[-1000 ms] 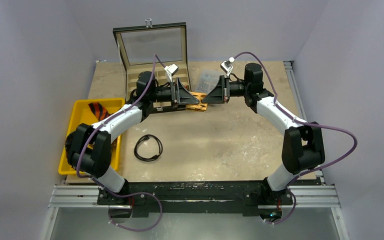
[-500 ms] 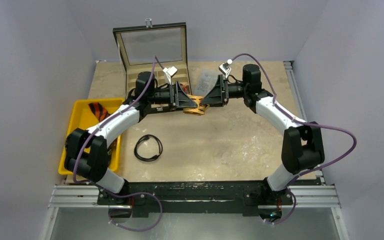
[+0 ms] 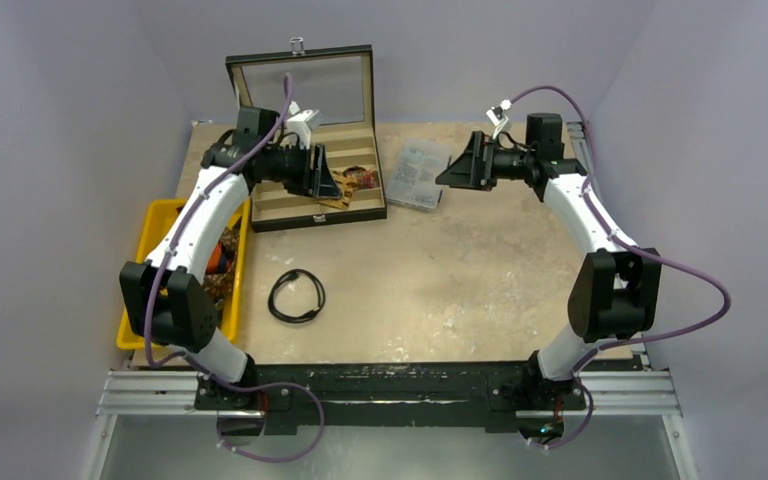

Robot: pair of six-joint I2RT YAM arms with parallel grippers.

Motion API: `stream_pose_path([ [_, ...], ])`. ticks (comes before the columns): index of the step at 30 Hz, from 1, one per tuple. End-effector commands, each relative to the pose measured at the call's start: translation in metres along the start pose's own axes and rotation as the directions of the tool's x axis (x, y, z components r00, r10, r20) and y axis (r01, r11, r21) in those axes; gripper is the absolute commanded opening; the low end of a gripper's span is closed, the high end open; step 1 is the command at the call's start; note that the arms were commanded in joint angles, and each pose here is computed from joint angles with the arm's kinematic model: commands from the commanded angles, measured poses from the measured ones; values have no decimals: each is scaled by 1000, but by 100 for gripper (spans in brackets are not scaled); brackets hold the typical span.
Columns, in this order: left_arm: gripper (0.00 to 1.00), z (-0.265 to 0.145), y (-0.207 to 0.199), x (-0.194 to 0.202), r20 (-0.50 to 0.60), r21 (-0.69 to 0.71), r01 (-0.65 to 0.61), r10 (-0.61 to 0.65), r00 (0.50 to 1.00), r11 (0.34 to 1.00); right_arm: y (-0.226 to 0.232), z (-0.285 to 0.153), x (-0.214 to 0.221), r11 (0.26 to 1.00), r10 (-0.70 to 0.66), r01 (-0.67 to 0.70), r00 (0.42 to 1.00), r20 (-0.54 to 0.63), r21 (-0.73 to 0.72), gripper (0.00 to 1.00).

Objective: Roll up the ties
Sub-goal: Place the tie in the storage box.

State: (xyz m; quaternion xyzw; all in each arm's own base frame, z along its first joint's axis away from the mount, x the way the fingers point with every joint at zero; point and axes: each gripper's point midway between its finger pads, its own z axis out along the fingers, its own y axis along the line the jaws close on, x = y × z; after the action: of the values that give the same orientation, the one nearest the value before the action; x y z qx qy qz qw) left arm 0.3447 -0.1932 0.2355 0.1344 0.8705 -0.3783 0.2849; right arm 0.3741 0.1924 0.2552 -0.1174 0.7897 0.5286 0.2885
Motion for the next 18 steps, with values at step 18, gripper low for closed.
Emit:
stream_pose_path([
  [18,0,-24,168,-37,-535,-261,-632,436,724,730,-4,-2,11,997,-66,67,998,-25,47,98],
])
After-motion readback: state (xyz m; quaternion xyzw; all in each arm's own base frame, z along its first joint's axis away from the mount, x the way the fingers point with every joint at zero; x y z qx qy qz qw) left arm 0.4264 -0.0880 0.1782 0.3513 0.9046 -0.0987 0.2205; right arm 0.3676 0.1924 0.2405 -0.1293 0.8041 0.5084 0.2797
